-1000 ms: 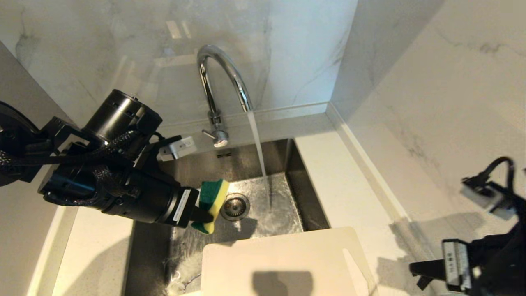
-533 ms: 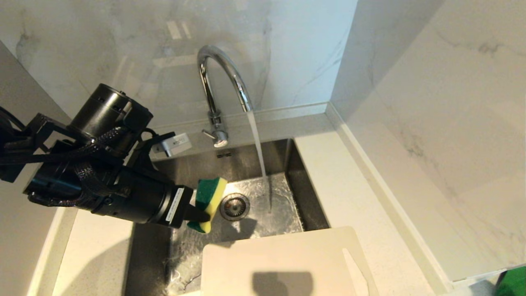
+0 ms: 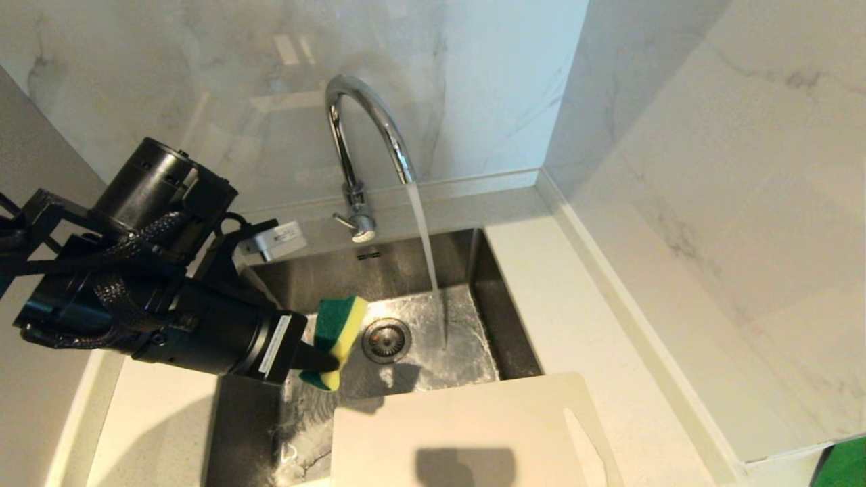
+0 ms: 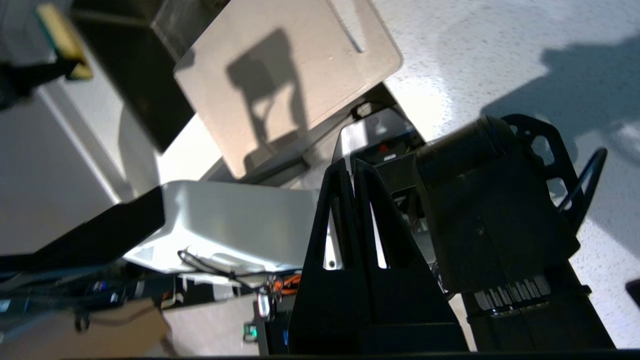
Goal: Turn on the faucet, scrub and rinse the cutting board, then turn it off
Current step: Put down the cleaning cloth
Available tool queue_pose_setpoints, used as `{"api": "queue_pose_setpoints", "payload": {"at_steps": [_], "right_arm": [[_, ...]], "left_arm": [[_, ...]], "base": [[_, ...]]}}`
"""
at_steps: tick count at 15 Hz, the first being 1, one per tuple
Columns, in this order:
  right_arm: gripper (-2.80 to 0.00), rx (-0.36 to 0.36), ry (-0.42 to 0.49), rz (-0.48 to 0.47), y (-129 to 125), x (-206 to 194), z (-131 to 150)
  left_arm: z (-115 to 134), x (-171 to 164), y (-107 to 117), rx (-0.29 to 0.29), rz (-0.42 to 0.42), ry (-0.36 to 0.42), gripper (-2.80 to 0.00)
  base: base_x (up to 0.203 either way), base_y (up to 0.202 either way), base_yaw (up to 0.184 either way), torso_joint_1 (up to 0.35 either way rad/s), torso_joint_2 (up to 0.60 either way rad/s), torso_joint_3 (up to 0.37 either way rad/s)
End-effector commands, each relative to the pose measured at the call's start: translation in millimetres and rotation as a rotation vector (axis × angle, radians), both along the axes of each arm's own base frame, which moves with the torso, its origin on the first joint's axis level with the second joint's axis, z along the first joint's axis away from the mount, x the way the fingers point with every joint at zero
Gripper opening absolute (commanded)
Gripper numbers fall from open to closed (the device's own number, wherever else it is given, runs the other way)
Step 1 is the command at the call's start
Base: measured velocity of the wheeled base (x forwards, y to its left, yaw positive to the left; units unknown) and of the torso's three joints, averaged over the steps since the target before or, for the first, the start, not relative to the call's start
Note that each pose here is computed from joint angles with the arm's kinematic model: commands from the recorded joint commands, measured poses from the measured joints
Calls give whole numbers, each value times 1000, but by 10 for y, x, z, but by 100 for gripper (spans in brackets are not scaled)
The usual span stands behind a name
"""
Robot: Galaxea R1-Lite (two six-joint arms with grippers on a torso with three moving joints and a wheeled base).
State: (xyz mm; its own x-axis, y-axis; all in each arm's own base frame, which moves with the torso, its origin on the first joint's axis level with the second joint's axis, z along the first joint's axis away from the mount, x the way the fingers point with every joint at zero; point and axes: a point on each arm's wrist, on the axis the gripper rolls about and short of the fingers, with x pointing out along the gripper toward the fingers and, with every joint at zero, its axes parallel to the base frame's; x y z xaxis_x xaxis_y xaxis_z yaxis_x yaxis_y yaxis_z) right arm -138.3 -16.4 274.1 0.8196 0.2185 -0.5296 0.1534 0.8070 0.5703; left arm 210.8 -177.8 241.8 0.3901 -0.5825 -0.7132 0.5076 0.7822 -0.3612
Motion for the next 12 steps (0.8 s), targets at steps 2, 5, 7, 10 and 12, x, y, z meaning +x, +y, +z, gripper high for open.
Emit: {"api": "queue_pose_setpoints", "payload": {"at_steps": [2,5,7,10,12], "right_arm": [[-280,14,-72,-96,116,-281,-250],[-280,9,-98,-135,182,-406,-490],[-280,1,-121,-145,191,-511,-805],[-280,-57,-137,-161,184,-562,-1281],[-280,-168,-34,-119,177,-295,-1433]], "left_arm": [[28,-94,74,-10,-2,-2,-280],[20,-122,91,-10,-6,3,-280],[46,-173,100,-15,-16,-4,-280],[42,-219,89,-10,-30,-3,-280],[67,-305,105,-15,-48,-10,-280]], "base": [[0,0,0,0,0,0],[0,0,0,0,0,0],[0,0,0,0,0,0],[0,0,0,0,0,0],[0,0,0,0,0,0]]}}
